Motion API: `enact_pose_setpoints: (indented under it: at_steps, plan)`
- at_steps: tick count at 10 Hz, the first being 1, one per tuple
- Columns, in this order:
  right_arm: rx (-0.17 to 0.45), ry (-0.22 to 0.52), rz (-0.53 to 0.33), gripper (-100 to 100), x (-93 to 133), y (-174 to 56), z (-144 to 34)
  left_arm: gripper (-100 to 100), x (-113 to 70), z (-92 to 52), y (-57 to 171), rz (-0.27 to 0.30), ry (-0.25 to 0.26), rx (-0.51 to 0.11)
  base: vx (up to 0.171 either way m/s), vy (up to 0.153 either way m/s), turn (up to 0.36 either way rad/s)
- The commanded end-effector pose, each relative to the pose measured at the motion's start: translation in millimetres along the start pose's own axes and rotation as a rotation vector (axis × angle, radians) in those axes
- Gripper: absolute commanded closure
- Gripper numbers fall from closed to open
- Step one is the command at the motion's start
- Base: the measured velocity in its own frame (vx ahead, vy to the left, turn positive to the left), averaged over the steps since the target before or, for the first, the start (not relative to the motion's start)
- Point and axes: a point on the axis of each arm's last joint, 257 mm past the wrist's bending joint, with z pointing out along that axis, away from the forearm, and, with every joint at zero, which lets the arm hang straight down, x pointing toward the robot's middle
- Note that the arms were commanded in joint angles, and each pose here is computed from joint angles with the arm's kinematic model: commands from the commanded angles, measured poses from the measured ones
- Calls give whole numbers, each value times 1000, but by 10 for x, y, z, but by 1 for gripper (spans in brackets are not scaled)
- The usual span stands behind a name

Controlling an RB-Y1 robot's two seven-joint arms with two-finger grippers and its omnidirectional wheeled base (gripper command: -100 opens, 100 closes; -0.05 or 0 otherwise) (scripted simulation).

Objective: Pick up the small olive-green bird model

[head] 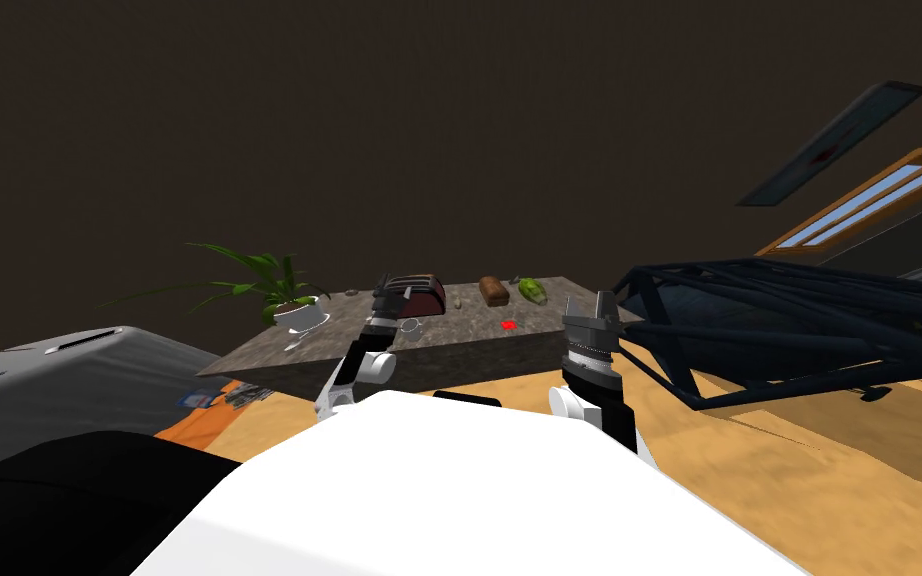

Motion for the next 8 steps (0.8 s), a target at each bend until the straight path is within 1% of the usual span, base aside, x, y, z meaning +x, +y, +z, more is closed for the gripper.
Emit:
enact_pose_setpoints:
  at_steps: [1, 2, 3, 4, 5, 6, 7, 8]
  plan:
    - [0, 0, 0, 0, 0, 0, 0, -100, -41, 55, 58, -14, -3, -23, -15, 6, -45]
    - [0, 0, 0, 0, 0, 0, 0, -100, -136, 147, 140, -38, -7, -54, -17, 4, -117]
    - [0, 0, 0, 0, 0, 0, 0, -100, -140, 147, 153, -38, -9, -58, -15, 6, -49]
    - [0, 0, 0, 0, 0, 0, 0, -100, -247, 246, 224, -64, -17, -85, -20, 5, -104]
    - [0, 0, 0, 0, 0, 0, 0, -100, -256, 244, 249, -63, -20, -95, -20, 5, -55]
    - [0, 0, 0, 0, 0, 0, 0, -100, -386, 332, 312, -89, -34, -119, -25, 0, -116]
    - [0, 0, 0, 0, 0, 0, 0, -100, -390, 345, 344, -90, -38, -132, -21, 4, -59]
    - [0, 0, 0, 0, 0, 0, 0, -100, -535, 439, 398, -117, -57, -154, -22, 4, -109]
